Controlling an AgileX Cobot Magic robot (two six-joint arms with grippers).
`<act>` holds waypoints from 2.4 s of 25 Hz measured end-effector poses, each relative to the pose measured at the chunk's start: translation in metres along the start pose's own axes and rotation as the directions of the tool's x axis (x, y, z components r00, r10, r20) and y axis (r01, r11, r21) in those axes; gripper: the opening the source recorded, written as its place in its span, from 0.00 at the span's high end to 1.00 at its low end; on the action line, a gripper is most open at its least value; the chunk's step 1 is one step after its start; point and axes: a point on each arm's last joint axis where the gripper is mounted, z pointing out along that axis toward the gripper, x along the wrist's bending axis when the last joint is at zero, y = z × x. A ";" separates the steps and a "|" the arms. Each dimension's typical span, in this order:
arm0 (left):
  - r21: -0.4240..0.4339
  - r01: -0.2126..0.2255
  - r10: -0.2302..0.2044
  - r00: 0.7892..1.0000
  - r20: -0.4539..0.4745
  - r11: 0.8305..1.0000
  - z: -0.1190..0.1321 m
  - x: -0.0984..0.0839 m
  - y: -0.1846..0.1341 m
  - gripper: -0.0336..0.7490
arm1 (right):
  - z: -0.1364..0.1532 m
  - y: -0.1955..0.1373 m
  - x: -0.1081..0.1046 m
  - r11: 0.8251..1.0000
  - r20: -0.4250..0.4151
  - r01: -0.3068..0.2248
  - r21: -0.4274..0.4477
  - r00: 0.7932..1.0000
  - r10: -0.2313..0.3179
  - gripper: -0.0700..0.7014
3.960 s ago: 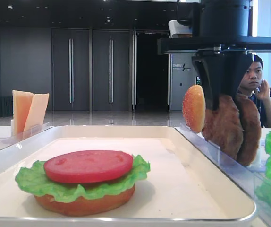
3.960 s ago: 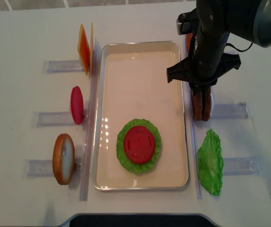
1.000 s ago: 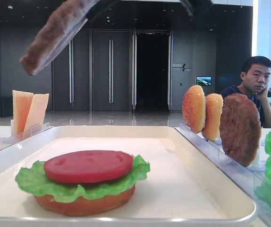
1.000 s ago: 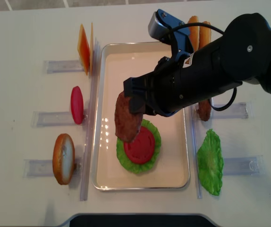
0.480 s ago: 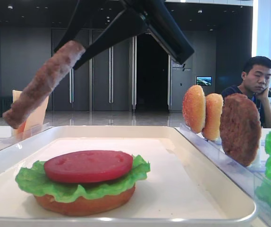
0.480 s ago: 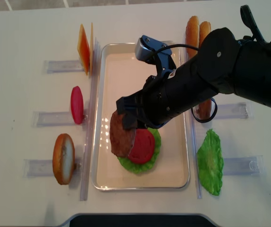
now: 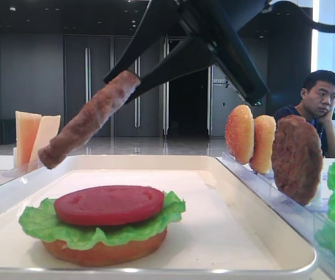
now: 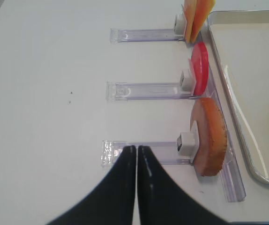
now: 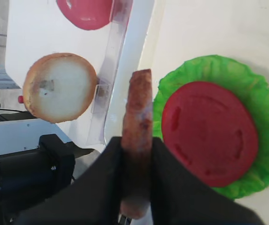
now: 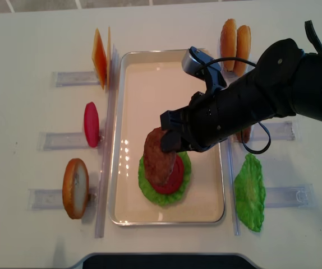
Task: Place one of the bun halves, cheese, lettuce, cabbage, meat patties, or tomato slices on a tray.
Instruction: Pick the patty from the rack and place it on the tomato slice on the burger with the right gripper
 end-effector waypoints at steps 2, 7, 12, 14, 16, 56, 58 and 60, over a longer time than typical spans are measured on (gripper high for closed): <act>0.000 0.000 0.000 1.000 0.000 1.000 0.000 0.000 0.000 0.96 | 0.000 0.000 0.001 1.000 -0.012 0.002 0.003 1.000 -0.002 0.73; 0.000 0.000 0.000 1.000 0.000 1.000 0.000 0.000 0.000 0.96 | 0.007 -0.001 -0.004 1.000 -0.019 -0.005 0.030 1.000 0.005 0.73; 0.000 0.000 0.000 1.000 0.000 1.000 0.000 0.000 0.000 0.96 | 0.019 -0.002 -0.010 0.998 -0.056 -0.016 0.057 0.998 0.019 0.73; 0.000 0.000 0.000 1.000 0.000 1.000 0.000 0.000 0.000 0.96 | 0.020 -0.001 -0.011 0.998 -0.062 -0.011 0.059 0.998 0.015 0.73; 0.000 0.000 0.000 1.000 0.000 1.000 0.000 0.000 0.000 0.96 | 0.018 0.000 -0.013 0.998 -0.067 -0.012 0.059 0.998 0.016 0.73; 0.000 0.000 0.000 1.000 0.000 1.000 0.000 0.000 0.000 0.96 | 0.020 0.008 -0.043 0.991 -0.078 -0.083 0.103 0.993 0.091 0.73; 0.000 0.000 0.000 1.000 0.000 1.000 0.000 0.000 0.000 0.96 | 0.020 0.008 -0.044 0.991 -0.079 -0.086 0.103 0.992 0.094 0.73; 0.000 0.000 0.000 1.000 0.000 1.000 0.000 0.000 0.000 0.96 | 0.020 0.008 -0.044 0.991 -0.079 -0.086 0.103 0.992 0.094 0.73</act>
